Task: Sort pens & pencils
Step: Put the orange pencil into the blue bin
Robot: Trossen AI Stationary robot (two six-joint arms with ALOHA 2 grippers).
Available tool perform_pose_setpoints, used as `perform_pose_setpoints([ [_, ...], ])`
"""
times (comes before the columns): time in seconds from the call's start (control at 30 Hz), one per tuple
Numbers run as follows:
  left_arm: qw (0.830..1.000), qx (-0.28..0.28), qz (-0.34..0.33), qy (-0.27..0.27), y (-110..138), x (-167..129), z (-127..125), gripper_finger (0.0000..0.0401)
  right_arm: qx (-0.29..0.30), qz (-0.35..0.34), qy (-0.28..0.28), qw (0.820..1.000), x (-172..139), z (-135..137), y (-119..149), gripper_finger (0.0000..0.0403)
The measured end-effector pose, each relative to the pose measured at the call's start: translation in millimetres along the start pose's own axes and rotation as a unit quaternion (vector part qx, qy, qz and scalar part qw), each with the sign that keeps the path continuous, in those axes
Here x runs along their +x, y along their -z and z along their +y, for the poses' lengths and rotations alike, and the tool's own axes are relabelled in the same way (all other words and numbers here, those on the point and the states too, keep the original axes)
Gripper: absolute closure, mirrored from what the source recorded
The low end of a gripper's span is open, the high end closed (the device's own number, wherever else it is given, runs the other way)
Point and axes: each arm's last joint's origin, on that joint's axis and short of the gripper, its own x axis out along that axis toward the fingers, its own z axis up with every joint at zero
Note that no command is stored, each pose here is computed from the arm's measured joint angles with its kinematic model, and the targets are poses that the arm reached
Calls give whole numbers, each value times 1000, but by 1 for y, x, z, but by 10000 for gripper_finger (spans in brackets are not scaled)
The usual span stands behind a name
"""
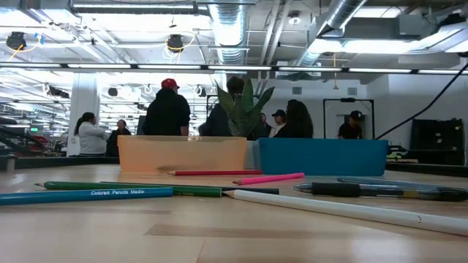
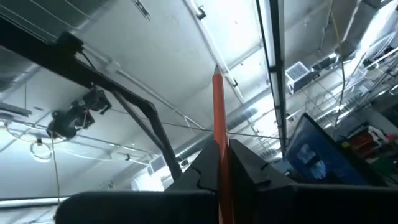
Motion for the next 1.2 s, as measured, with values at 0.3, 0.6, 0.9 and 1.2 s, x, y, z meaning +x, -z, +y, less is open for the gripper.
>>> perform_pose_setpoints([
  [0.3, 1000, 2, 1, 0, 0, 0, 0, 234, -110, 106, 120, 981, -3, -32, 7, 372],
  [0.6, 1000, 11, 1, 0, 0, 0, 0, 234, -199, 346, 240, 885, -10, -108, 2, 367],
  [0.9, 1000, 11, 1, -1, 0, 0, 0, 234, -181, 469, 301, 810, -42, -186, 5, 369],
  [1.2, 1000, 11, 1, -1, 0, 0, 0, 234, -152, 564, 359, 728, -91, -250, 26, 369],
])
